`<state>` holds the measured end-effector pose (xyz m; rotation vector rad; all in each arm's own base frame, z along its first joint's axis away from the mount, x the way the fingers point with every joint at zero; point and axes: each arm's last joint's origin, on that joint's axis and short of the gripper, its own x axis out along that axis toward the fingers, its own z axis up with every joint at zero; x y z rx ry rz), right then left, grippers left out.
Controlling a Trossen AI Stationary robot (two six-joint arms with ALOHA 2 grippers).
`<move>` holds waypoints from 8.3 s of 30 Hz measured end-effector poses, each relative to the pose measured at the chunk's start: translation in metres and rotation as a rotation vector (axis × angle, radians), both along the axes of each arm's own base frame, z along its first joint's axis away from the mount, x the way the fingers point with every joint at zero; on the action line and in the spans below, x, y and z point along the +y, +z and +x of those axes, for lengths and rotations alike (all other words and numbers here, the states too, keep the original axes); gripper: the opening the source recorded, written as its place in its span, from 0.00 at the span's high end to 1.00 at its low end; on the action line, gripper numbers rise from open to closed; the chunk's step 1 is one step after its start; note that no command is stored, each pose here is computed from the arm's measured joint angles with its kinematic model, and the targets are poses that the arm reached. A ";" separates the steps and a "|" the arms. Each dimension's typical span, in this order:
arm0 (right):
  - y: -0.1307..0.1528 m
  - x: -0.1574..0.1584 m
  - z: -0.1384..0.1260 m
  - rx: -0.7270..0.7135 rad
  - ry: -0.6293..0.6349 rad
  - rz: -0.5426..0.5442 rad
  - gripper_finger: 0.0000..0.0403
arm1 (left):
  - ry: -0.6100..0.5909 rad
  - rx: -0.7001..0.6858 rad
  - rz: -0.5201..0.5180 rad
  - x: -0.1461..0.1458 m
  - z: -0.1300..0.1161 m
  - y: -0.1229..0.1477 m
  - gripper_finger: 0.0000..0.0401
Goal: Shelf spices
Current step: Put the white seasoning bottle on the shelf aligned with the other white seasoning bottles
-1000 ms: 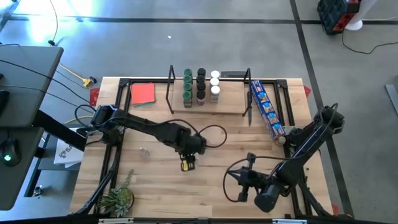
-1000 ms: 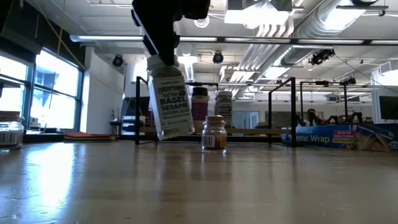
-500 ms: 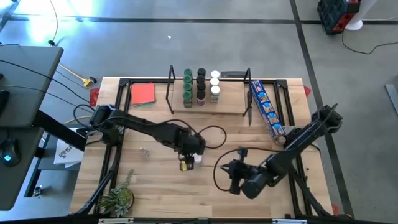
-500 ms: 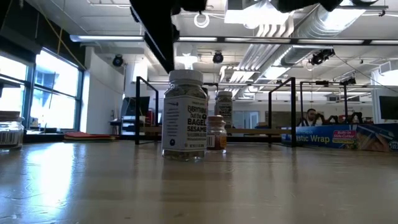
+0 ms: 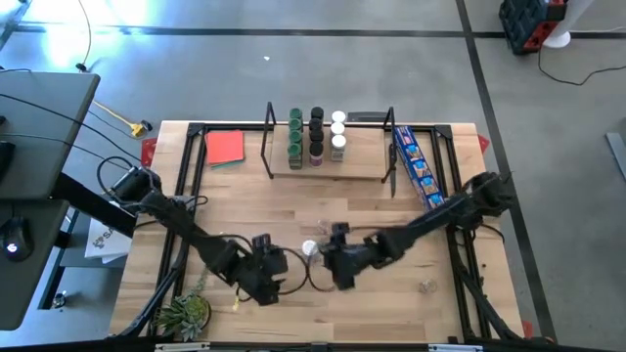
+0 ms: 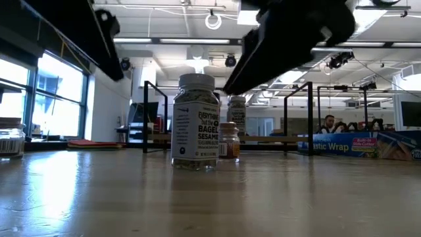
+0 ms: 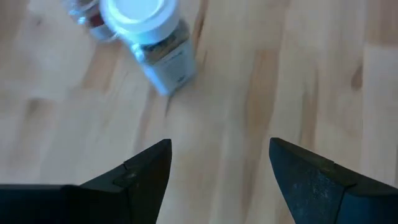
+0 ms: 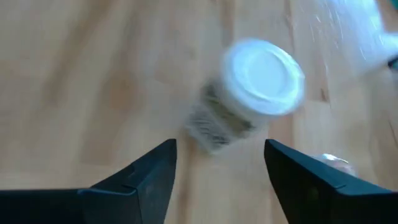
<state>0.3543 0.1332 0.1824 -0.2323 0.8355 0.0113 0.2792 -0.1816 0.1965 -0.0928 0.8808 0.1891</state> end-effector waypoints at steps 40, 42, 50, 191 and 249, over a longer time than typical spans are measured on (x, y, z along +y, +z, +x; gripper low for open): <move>-0.034 0.038 -0.038 -0.226 -0.314 0.180 0.40 | 0.120 -0.305 -0.057 0.030 0.016 -0.038 0.34; -0.034 0.034 -0.036 -0.227 -0.318 0.178 0.40 | 0.130 -0.328 -0.069 0.031 0.019 -0.036 0.34; -0.030 0.017 -0.026 -0.240 -0.334 0.094 0.40 | 0.104 -0.353 -0.130 0.029 0.024 -0.037 0.34; 0.002 0.028 0.011 -0.105 -0.515 0.134 0.77 | 0.039 -0.289 -0.100 0.044 0.026 -0.024 0.85; 0.006 0.047 -0.008 0.011 -0.195 0.049 0.77 | 0.130 -0.164 -0.097 0.023 0.006 -0.048 0.85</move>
